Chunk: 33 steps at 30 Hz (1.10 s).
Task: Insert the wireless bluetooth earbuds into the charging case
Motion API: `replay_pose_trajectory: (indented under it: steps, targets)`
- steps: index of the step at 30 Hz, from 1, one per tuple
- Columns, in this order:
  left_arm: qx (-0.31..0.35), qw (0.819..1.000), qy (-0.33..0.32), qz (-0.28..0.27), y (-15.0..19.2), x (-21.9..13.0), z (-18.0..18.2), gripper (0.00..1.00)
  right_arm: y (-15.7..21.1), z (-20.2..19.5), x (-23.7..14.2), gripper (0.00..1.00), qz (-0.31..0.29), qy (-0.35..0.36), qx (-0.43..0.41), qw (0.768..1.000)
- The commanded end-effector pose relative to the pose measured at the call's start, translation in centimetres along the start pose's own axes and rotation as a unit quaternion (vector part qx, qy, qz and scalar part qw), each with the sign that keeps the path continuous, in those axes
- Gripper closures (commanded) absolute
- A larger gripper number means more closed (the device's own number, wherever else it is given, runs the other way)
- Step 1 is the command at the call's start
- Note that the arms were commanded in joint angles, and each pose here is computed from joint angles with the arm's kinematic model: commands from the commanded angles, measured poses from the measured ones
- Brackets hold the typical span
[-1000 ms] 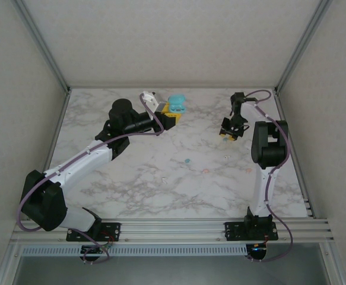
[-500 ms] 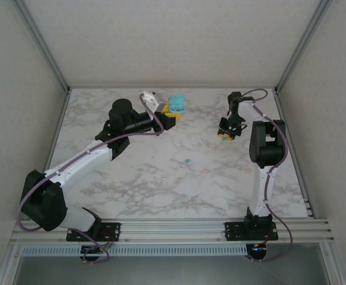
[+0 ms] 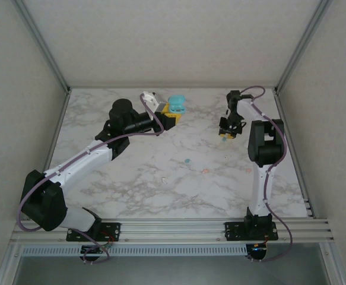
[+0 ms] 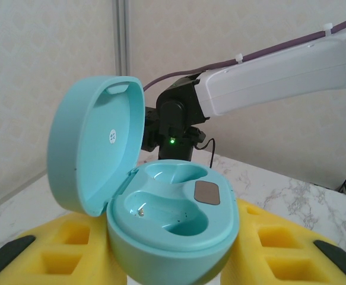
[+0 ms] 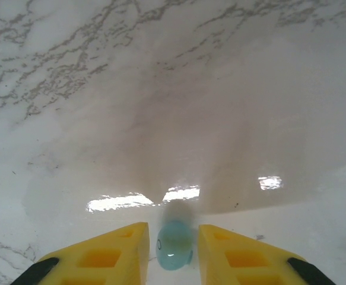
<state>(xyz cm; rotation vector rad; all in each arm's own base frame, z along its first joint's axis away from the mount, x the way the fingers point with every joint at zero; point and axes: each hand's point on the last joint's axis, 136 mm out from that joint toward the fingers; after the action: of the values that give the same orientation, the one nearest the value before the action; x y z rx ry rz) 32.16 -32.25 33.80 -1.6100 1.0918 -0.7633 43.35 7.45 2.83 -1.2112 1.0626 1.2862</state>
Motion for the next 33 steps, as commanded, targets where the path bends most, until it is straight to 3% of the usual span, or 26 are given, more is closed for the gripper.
replay_pose_trajectory:
  steps: [1,33]
  targets:
    - [0.017,1.0,-0.001,-0.022,-2.11,-0.42,-0.47,0.74,0.54,0.08,0.62,0.72,0.025,0.009,-0.02,0.999]
    - [0.015,1.0,-0.001,-0.022,-2.13,-0.38,-0.48,0.74,0.23,-0.1,1.6,0.73,0.044,0.023,-0.037,0.998]
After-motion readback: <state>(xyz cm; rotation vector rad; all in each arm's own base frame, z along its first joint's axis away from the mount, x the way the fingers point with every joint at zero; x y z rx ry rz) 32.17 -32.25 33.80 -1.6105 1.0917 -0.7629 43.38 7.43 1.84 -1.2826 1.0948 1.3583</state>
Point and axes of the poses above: each hand's point on the last joint's axis, 136 mm out from that joint toward the fingers, its own x axis out along the fingers, its own z axis along the line the jaws close on, y = z × x, and after that the axes turned 14 degrees about -x, right-handed
